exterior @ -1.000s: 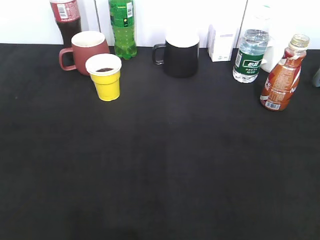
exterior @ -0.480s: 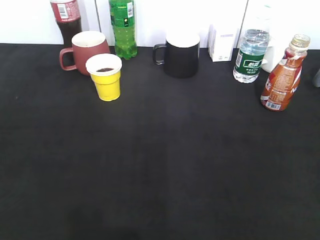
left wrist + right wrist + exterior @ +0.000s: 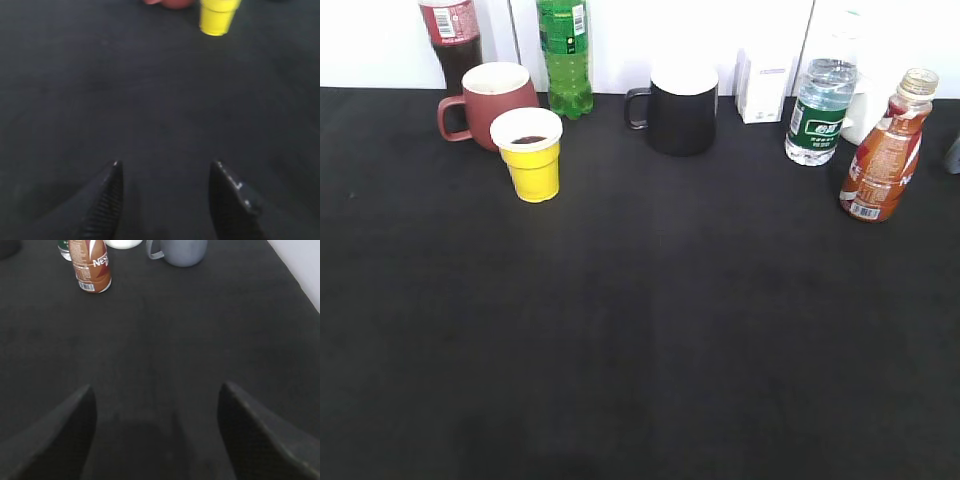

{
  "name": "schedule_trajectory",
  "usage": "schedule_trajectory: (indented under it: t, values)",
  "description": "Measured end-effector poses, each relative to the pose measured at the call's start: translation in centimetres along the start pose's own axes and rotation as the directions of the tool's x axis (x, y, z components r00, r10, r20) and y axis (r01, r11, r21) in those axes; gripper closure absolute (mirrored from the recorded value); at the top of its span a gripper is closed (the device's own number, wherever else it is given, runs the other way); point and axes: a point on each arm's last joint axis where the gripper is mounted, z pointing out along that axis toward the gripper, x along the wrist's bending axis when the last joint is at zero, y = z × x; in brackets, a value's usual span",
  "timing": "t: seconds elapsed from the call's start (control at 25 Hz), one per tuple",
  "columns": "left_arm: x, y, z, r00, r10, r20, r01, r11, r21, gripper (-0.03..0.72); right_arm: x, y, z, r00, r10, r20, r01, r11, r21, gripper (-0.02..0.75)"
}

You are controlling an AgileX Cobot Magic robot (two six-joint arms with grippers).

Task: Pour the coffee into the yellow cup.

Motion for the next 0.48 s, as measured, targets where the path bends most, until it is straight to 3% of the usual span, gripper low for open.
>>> schedule_trajectory:
  t: [0.48]
  values:
    - [0.08,-0.04,-0.07,0.985,-0.088,-0.146,0.087,0.996,-0.011,0.271,0.00,0.02,0.00,1.000,0.000,0.000,0.000,1.000,-0.003,0.149]
